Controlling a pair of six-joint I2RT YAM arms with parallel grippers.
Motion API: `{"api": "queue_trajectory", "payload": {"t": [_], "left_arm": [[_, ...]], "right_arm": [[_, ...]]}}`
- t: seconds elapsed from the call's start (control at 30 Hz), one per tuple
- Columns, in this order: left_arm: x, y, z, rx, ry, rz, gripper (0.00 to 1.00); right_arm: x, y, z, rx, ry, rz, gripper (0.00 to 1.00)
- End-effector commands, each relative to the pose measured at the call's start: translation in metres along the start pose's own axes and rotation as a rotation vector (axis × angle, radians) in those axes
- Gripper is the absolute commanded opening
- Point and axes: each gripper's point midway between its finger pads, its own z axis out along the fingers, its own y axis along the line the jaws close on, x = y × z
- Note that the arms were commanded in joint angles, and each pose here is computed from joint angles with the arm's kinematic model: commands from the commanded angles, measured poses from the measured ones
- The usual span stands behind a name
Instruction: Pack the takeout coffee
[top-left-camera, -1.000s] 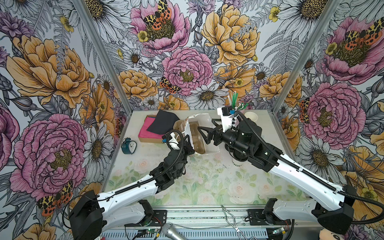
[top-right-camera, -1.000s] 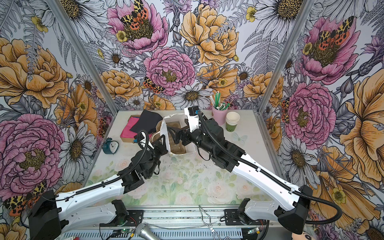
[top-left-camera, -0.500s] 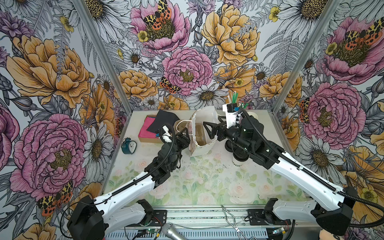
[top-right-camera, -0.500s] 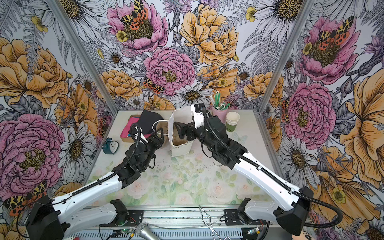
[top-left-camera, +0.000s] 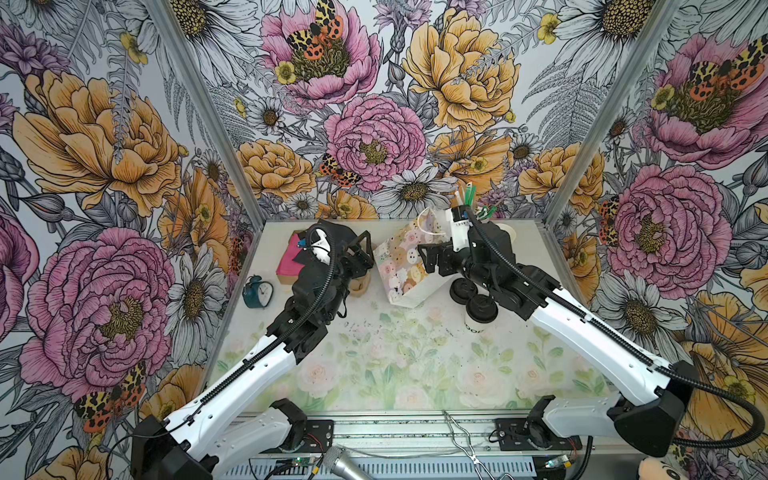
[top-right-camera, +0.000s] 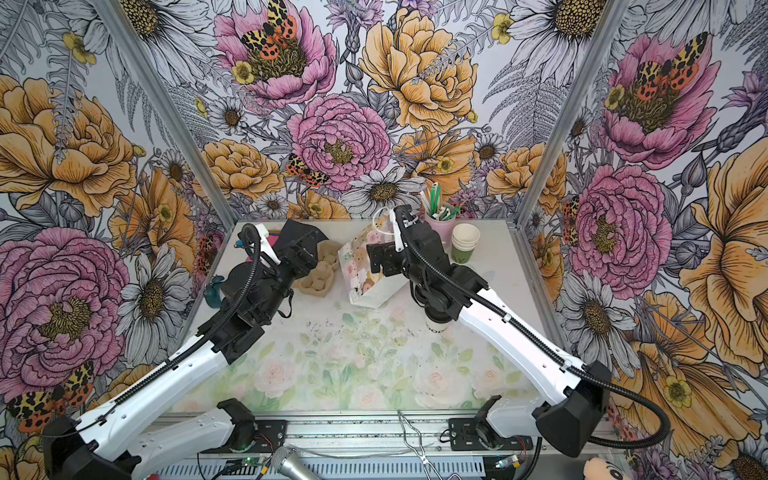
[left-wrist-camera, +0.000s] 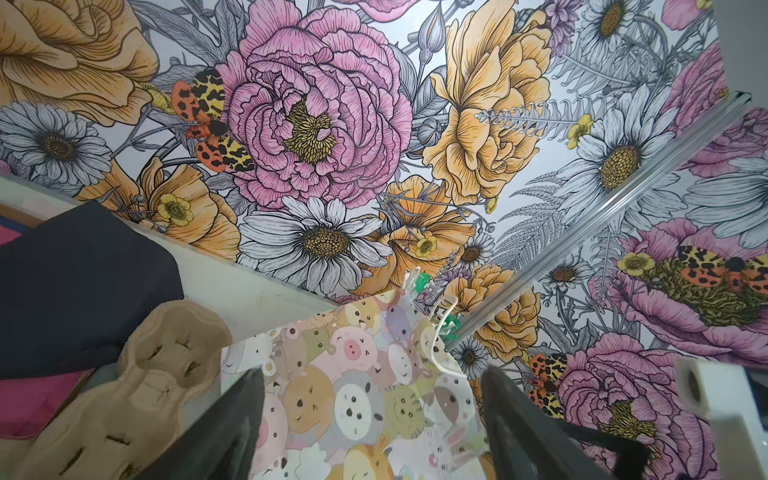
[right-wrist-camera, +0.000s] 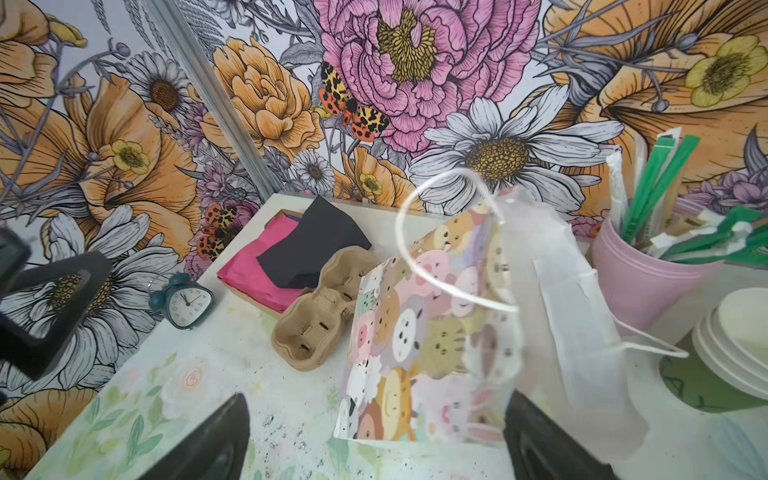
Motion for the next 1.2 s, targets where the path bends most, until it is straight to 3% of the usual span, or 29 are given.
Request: {"api": "queue_trajectory", "payload": {"t": [0.0, 0.3, 0.6, 0.77, 1.07, 1.17], "left_arm": [[0.014, 0.008, 0.002, -0.005, 0.049, 0.031, 0.83], [0.023, 0.022, -0.001, -0.044, 0.058, 0.074, 0.83], [0.038, 0.02, 0.006, -0.019, 0.109, 0.103, 0.88], [0.041, 0.022, 0.004, -0.016, 0.116, 0.104, 0.91], [0.043, 0.029, -0.001, -0.032, 0.108, 0.098, 0.92], [0.043, 0.031, -0.003, -0.035, 0.105, 0.095, 0.92]], "right_arm": [[0.012, -0.021, 0.028, 0.058, 0.137, -0.027, 0.97], [0.005, -0.067, 0.027, 0.116, 0.157, 0.011, 0.96], [0.031, -0.16, 0.037, 0.19, 0.281, 0.14, 0.94], [0.045, -0.196, 0.057, 0.193, 0.344, 0.193, 0.89], [0.065, -0.224, 0.1, 0.176, 0.424, 0.226, 0.78], [0.073, -0.225, 0.111, 0.15, 0.454, 0.227, 0.64]]}}
